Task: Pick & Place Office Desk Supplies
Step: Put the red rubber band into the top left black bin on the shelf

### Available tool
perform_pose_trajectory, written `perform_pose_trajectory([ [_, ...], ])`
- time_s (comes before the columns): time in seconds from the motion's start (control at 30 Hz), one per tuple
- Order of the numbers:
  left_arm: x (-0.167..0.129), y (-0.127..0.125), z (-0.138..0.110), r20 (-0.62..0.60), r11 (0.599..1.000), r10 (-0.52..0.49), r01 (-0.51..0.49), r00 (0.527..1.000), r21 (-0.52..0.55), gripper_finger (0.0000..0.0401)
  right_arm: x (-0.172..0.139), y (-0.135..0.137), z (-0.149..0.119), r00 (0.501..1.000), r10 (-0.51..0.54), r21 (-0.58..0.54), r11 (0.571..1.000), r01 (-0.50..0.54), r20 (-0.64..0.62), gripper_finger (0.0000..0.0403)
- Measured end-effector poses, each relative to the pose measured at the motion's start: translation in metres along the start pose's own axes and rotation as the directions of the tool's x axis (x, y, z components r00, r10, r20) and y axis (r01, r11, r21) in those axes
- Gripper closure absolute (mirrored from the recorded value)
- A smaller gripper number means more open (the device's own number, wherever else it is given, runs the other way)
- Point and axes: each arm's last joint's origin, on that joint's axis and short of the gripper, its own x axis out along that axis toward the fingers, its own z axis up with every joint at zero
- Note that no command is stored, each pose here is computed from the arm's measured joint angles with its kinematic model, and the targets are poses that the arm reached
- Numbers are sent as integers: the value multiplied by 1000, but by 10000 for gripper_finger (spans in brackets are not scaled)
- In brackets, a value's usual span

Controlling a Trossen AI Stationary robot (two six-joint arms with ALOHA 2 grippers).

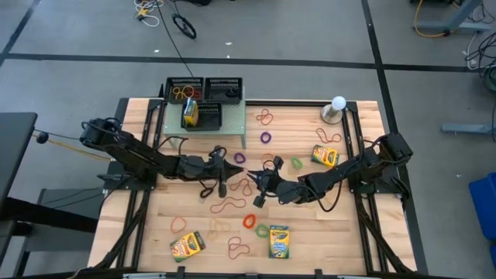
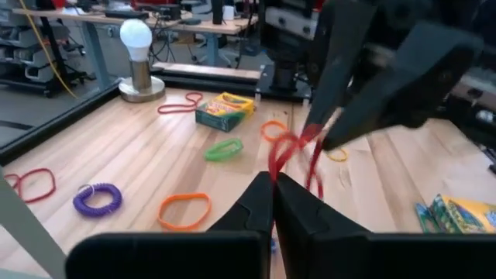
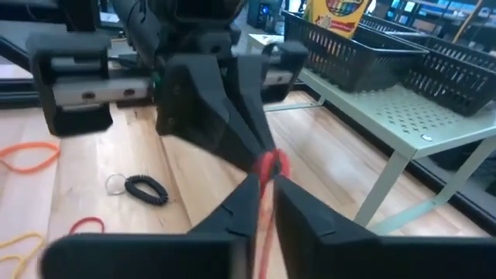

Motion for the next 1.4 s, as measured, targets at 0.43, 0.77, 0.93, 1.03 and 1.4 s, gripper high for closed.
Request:
perform_pose_trajectory([
  [0.43, -40, 19, 70, 94, 981, 191, -193, 977, 16, 396, -7, 3, -13, 995, -65, -59, 996, 60, -80, 277],
  [0.77, -95, 96, 179, 92, 781, 606, -613, 790, 120, 394, -8, 3, -17, 993, -34, -75, 997, 26, -116, 393],
  [0.93, -116, 139, 205, 59, 665, 734, -733, 677, 144, 394, -9, 4, -17, 992, -26, -78, 997, 17, -120, 389],
  [1.03, -122, 163, 200, 2, 655, 748, -738, 664, 163, 394, -9, 4, -18, 992, -27, -83, 996, 17, -125, 398],
  [1.4, -132, 242, 154, -247, 633, 764, -767, 596, 106, 393, -9, 4, -18, 992, -29, -84, 996, 19, -125, 399],
])
